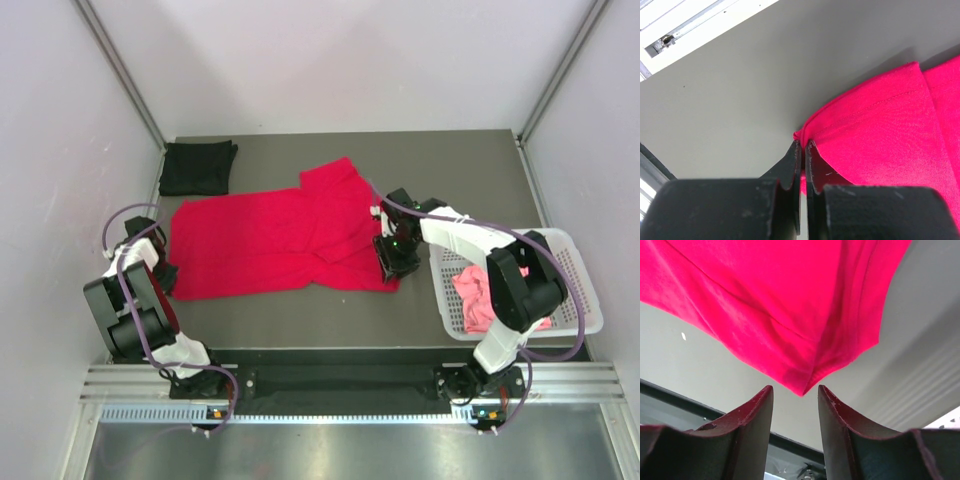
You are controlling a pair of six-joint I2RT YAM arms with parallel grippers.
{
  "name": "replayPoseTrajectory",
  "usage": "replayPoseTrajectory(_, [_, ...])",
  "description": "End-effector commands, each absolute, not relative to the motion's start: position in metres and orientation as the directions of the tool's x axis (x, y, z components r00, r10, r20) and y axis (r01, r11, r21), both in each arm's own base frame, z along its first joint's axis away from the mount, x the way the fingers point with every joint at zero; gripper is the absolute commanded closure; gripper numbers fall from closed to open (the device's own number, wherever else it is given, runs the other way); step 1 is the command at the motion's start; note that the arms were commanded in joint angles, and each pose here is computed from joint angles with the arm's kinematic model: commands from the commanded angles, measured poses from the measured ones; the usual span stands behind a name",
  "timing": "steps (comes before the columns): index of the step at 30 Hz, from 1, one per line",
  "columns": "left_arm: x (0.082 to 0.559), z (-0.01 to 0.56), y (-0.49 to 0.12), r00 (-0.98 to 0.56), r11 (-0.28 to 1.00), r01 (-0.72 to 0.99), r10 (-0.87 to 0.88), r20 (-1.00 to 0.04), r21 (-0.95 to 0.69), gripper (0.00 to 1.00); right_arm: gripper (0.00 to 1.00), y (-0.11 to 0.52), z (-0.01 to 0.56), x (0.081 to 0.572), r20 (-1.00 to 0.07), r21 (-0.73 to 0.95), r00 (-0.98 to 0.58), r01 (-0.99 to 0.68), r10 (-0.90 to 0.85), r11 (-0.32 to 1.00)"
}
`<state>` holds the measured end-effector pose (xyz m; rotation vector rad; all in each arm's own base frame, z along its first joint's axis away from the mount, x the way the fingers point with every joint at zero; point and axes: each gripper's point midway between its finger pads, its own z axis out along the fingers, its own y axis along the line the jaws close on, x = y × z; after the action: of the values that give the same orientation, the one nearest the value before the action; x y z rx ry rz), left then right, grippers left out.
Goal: Fold and stack the t-shirts
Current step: Fold the tshirt
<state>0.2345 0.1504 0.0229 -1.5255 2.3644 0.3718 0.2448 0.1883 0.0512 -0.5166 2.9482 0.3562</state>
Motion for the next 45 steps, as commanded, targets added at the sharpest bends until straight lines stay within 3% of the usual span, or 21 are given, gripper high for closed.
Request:
replayPoseTrajectory(1, [0.242,0.029,0.160,-0.376,0.399,-0.916,-0.823,-0.426,0.039,1.00,0.59,0.186,0.055,0.239,-0.182,0.216,-0.923,-0.373,-0.338,0.902])
replayPoseTrajectory(11, [0.238,0.028,0.162,-0.382,0.398,-0.916,-0.819,-0.427,0.056,1.00,0.65,0.183,0.046,0.238,-0.181,0.214,-0.908,-0.411,-0.378,0.886])
replayPoseTrajectory(14, [0.238,0.027,0.161,-0.380,0.395,-0.917,-0.822,-0.424,0.057,1.00,0.73,0.182,0.045,0.250,-0.195,0.204,-0.913,-0.395,-0.358,0.896])
replayPoseTrajectory(15, [0.237,0.026,0.161,-0.380,0.393,-0.918,-0.823,-0.422,0.058,1.00,0.85,0.184,0.045,0.251,-0.194,0.207,-0.913,-0.395,-0.358,0.895])
replayPoseTrajectory(18, [0.236,0.024,0.161,-0.383,0.392,-0.917,-0.822,-0.420,0.069,1.00,1.00,0.184,0.048,0.257,-0.202,0.210,-0.919,-0.379,-0.339,0.901])
replayPoseTrajectory(28, [0.227,0.020,0.168,-0.409,0.388,-0.911,-0.809,-0.423,0.139,1.00,1.00,0.131,0.044,0.255,-0.119,-0.043,-0.931,-0.341,-0.344,0.939])
replayPoseTrajectory(36, [0.221,0.019,0.171,-0.429,0.391,-0.903,-0.799,-0.421,0.178,1.00,1.00,0.135,0.029,0.246,-0.067,-0.007,-0.932,-0.358,-0.357,0.934])
replayPoseTrajectory(39, [0.218,0.020,0.169,-0.429,0.389,-0.903,-0.804,-0.412,0.181,0.84,0.99,0.138,0.035,0.250,-0.082,-0.002,-0.931,-0.358,-0.357,0.934])
replayPoseTrajectory(40, [0.218,0.022,0.169,-0.423,0.384,-0.906,-0.806,-0.415,0.178,0.68,0.98,0.142,0.042,0.258,-0.112,0.003,-0.931,-0.351,-0.348,0.936])
replayPoseTrajectory(41, [0.217,0.025,0.168,-0.415,0.375,-0.910,-0.810,-0.414,0.177,0.61,0.91,0.146,0.051,0.265,-0.148,0.007,-0.927,-0.348,-0.343,0.937])
replayPoseTrajectory(45, [0.216,0.038,0.167,-0.383,0.350,-0.924,-0.818,-0.430,0.157,0.46,0.78,0.168,0.090,0.300,-0.292,0.045,-0.907,-0.329,-0.303,0.943])
